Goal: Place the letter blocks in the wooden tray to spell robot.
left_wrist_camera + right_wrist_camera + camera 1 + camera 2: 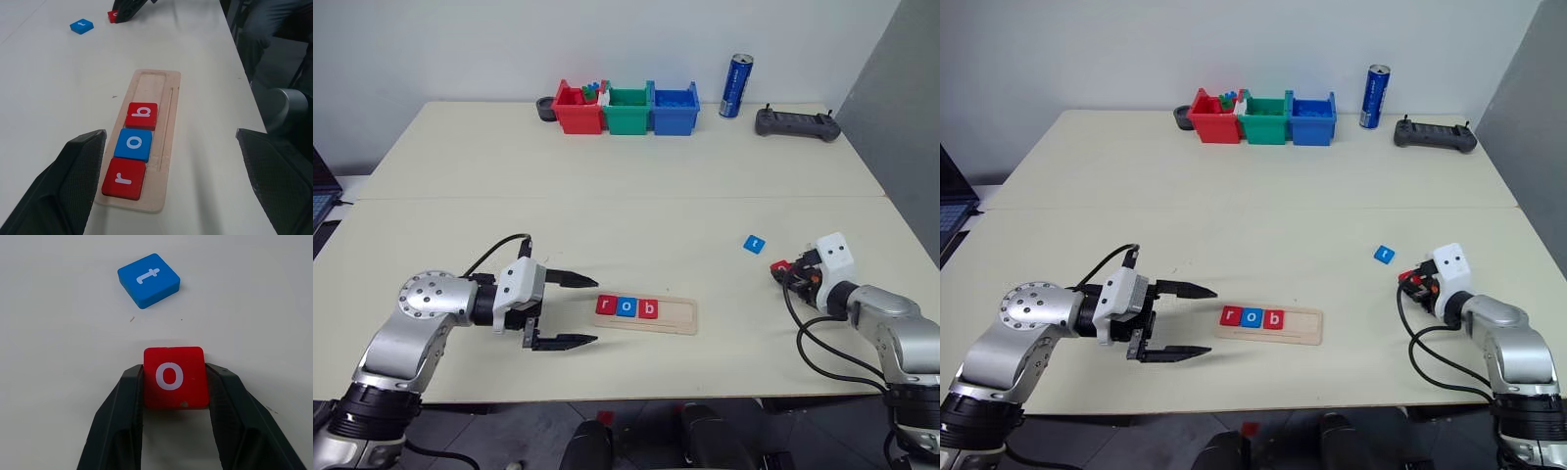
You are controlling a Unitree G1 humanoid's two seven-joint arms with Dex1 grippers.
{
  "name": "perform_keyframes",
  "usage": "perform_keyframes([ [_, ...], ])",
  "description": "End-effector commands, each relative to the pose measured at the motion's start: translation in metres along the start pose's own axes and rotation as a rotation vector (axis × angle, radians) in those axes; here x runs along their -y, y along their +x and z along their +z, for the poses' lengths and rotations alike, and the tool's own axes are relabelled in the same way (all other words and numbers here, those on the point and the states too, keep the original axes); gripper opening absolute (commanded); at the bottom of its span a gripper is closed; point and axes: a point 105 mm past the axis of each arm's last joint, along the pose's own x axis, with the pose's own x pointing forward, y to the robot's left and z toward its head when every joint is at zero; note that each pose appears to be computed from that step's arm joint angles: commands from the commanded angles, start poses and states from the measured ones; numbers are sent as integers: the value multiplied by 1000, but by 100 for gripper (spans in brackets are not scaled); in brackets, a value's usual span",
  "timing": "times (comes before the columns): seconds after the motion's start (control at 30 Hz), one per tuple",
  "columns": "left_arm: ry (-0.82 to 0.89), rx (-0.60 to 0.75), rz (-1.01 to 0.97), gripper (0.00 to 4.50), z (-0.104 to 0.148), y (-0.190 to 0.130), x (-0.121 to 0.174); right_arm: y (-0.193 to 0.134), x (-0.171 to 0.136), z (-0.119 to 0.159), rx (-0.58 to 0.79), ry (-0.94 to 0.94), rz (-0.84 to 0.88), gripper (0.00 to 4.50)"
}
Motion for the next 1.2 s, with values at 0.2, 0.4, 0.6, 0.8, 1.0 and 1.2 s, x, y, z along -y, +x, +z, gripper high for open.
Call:
perform_keyframes([
  [0.2, 26, -7, 27, 450, 0, -8, 0, -21, -56, 18, 82, 3, 5, 145],
  [0.4, 32, 0, 15, 450, 2, -5, 0, -31, -91, 20, 119, 85, -68, 145],
  [0.6, 38, 9, -13, 450, 8, 1, -2, -29, -108, 16, 123, 169, -141, 145],
  [0.8, 45, 10, -16, 450, 12, 3, -7, -21, -110, 10, 108, 254, -178, 217],
  [1.0, 45, 9, -11, 450, 14, 4, -6, -21, -110, 19, 152, 283, -166, 425],
  [1.2, 40, 6, 2, 450, 13, 2, -4, -28, -103, 46, 230, 104, 6, 447],
])
